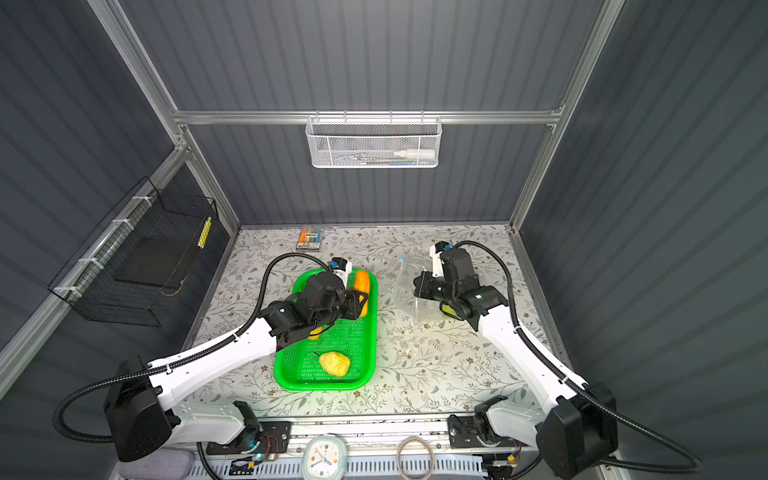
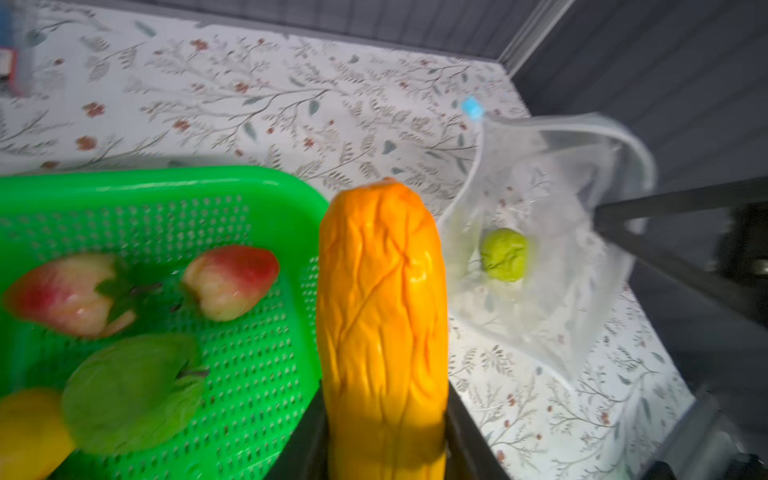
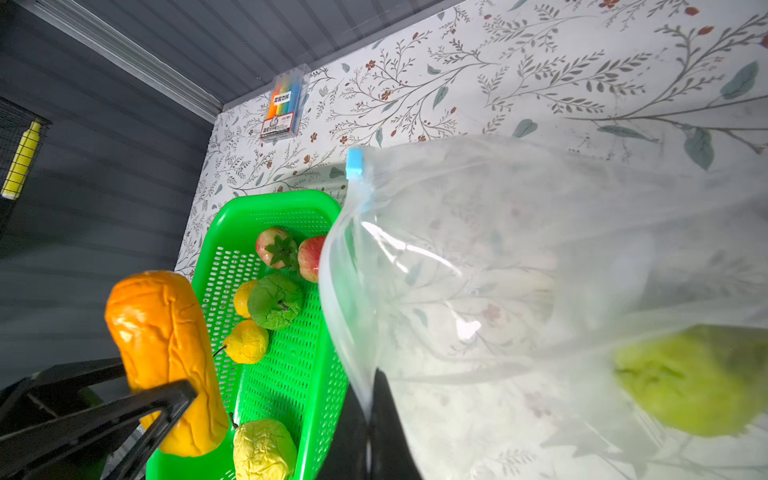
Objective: Place the food in the zip-top bag and seal the zipper
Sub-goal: 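Carry the orange fruit with the left gripper into the bag opening, then open the left gripper to drop the orange fruit into the bag, then move the left gripper back over the basket toward the red apple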
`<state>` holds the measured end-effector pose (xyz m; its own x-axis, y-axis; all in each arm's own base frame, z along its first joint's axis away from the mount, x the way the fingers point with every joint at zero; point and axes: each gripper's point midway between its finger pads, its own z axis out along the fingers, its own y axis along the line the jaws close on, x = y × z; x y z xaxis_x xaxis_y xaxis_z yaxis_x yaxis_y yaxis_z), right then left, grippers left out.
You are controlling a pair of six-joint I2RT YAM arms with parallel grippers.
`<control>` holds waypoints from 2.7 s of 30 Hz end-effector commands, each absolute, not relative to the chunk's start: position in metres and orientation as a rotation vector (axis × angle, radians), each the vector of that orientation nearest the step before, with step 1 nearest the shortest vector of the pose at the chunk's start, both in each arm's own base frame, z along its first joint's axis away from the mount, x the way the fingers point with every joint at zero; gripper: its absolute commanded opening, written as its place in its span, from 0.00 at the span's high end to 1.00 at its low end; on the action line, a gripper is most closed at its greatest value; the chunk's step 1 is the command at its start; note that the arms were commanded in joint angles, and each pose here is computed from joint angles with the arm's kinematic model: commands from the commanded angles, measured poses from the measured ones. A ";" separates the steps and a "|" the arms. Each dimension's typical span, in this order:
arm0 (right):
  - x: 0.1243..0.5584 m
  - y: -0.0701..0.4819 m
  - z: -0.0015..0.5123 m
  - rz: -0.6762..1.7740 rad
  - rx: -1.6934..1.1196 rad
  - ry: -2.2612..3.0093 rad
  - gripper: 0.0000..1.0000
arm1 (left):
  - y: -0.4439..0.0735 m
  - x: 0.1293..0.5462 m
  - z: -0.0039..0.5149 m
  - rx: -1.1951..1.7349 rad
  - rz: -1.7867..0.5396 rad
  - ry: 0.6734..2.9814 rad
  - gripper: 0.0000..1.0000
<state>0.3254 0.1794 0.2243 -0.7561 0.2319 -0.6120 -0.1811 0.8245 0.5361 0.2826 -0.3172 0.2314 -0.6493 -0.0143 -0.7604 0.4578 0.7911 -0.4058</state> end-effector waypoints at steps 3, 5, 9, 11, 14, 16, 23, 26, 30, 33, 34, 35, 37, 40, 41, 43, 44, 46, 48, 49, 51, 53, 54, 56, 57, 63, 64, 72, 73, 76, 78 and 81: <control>0.325 0.192 0.241 0.878 0.034 2.258 1.00 | -0.375 0.276 0.275 0.554 -1.003 2.000 0.80; 0.324 0.194 0.243 0.903 0.037 2.252 1.00 | -0.388 0.275 0.273 0.593 -1.044 2.001 0.80; 0.320 0.200 0.251 0.970 0.031 2.235 1.00 | -0.403 0.278 0.260 0.620 -1.068 2.040 0.80; 0.318 0.201 0.255 0.988 0.029 2.223 1.00 | -0.405 0.282 0.253 0.606 -1.059 2.060 0.80; 0.316 0.199 0.259 0.983 0.032 2.209 1.00 | -0.406 0.288 0.244 0.570 -1.038 2.088 0.80; 0.314 0.198 0.261 0.988 0.040 2.204 1.00 | -0.405 0.292 0.238 0.542 -1.021 2.105 0.80; 0.312 0.195 0.255 0.989 0.082 2.216 1.00 | -0.405 0.298 0.215 0.474 -0.997 2.176 0.80; 0.308 0.193 0.264 1.000 0.073 2.178 1.00 | -0.407 0.300 0.211 0.467 -0.989 2.197 0.80; 0.310 0.194 0.260 0.997 0.068 2.190 1.00 | -0.405 0.308 0.206 0.453 -0.922 2.224 0.79; 0.309 0.193 0.254 0.983 0.064 2.206 1.00 | -0.403 0.316 0.194 0.445 -0.840 2.274 0.78; 0.311 0.188 0.252 0.943 0.084 2.202 1.00 | -0.403 0.317 0.189 0.446 -0.820 2.293 0.79; 0.312 0.186 0.250 0.929 0.090 2.204 1.00 | -0.403 0.318 0.185 0.447 -0.806 2.308 0.79; 0.312 0.183 0.247 0.908 0.098 2.203 1.00 | -0.404 0.320 0.176 0.440 -0.782 2.337 0.78; 0.312 0.181 0.245 0.891 0.097 2.205 1.00 | -0.406 0.322 0.170 0.432 -0.776 2.354 0.78; 0.312 0.181 0.245 0.888 0.098 2.207 1.00 | -0.407 0.323 0.170 0.429 -0.777 2.354 0.77; 0.312 0.181 0.243 0.883 0.094 2.211 1.00 | -0.407 0.325 0.170 0.422 -0.772 2.352 0.76; 0.312 0.180 0.242 0.882 0.094 2.212 1.00 | -0.407 0.325 0.170 0.421 -0.770 2.351 0.75; 0.312 0.180 0.242 0.879 0.093 2.214 1.00 | -0.407 0.326 0.169 0.418 -0.765 2.352 0.72; 0.312 0.180 0.242 0.878 0.091 2.213 1.00 | -0.407 0.326 0.170 0.418 -0.768 2.350 0.63; 0.312 0.180 0.243 0.879 0.091 2.210 1.00 | -0.408 0.327 0.171 0.418 -0.771 2.348 0.54; 0.312 0.181 0.243 0.880 0.092 2.209 1.00 | -0.408 0.326 0.173 0.414 -0.778 2.346 0.38; 0.313 0.180 0.242 0.878 0.093 2.211 1.00 | -0.407 0.325 0.177 0.412 -0.785 2.340 0.31; 0.313 0.180 0.243 0.877 0.094 2.210 1.00 | -0.407 0.326 0.180 0.407 -0.789 2.335 0.29; 0.313 0.180 0.243 0.875 0.092 2.211 1.00 | -0.406 0.324 0.186 0.404 -0.798 2.326 0.26; 0.313 0.180 0.243 0.873 0.092 2.210 1.00 | -0.405 0.324 0.190 0.403 -0.805 2.316 0.26; 0.315 0.178 0.245 0.854 0.092 2.211 1.00 | -0.398 0.319 0.220 0.399 -0.838 2.254 0.23; 0.315 0.178 0.245 0.848 0.090 2.212 1.00 | -0.396 0.318 0.225 0.396 -0.843 2.242 0.22; 0.318 0.175 0.243 0.826 0.093 2.220 1.00 | -0.368 0.307 0.270 0.353 -0.936 2.104 0.08; 0.317 0.176 0.243 0.828 0.092 2.220 1.00 | -0.362 0.306 0.276 0.343 -0.942 2.087 0.06; 0.318 0.176 0.245 0.834 0.091 2.216 1.00 | -0.344 0.305 0.284 0.311 -0.928 2.060 0.03; 0.318 0.176 0.246 0.834 0.092 2.214 1.00 | -0.327 0.307 0.284 0.274 -0.885 2.056 0.00; 0.318 0.176 0.246 0.836 0.091 2.211 1.00 | -0.301 0.311 0.278 0.223 -0.799 2.073 0.00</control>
<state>0.3151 0.1768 0.2379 -0.7244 0.3118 -0.6148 -0.1740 0.7802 0.6008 0.3066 -0.3227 0.2794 -0.6192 -0.1181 -0.7763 0.4732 0.7329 -0.4889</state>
